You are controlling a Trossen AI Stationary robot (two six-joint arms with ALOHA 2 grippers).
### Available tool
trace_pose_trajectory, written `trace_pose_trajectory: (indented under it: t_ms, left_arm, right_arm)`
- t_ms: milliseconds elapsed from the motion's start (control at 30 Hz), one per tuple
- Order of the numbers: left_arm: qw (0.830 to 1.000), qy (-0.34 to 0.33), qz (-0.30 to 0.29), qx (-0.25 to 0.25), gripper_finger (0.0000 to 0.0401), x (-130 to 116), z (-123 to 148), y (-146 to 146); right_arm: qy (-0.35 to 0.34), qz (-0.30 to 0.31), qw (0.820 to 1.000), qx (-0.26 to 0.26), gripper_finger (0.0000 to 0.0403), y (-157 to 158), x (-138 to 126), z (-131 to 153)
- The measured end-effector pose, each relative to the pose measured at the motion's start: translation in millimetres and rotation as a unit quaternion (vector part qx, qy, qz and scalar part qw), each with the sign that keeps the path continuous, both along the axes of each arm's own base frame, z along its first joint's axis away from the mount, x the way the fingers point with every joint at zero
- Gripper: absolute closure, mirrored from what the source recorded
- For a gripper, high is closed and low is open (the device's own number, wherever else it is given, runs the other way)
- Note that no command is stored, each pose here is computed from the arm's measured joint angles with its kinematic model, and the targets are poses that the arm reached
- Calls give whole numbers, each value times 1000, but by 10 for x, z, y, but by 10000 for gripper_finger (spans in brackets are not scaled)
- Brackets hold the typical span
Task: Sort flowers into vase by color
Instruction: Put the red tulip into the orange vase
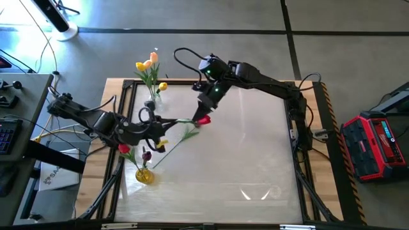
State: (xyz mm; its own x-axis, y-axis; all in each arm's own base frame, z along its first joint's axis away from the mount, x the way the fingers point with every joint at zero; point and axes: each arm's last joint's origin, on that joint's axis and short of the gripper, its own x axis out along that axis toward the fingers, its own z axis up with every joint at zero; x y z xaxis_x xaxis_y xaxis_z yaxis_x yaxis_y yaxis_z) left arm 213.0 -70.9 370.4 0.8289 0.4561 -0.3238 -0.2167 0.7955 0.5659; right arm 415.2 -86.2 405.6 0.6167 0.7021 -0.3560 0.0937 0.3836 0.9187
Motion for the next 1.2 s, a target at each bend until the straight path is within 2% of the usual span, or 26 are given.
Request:
trace_pose_trajectory:
  t_ms: [167,267,333,467,600,933,1000,1100,1200]
  left_arm:
    - [999,-39,21,-20,400,-165,118,68]
    - [995,-75,49,-37,401,-295,207,137]
    - [992,-97,55,-52,401,-390,265,181]
    - [986,-133,52,-87,401,-579,363,260]
    - [983,-145,53,-96,401,-724,409,323]
    - [983,-150,47,-99,401,-740,426,328]
    - [980,-162,40,-107,401,-756,452,314]
    - [973,-190,22,-127,401,-828,519,294]
    - [962,-224,1,-153,401,-936,577,281]
  right_arm:
    - [-48,-40,989,-134,402,-74,10,-19]
    - [-74,-84,970,-217,402,-111,35,21]
    - [-92,-113,956,-254,402,-117,42,81]
    - [-153,-126,946,-255,402,-99,-36,308]
    - [-182,-95,951,-231,395,-43,-219,496]
    - [-282,-49,920,-268,291,302,-259,718]
    - [-294,-45,911,-286,278,388,-263,739]
    - [-291,-55,892,-341,271,510,-270,734]
    - [-289,-77,860,-413,269,636,-313,773]
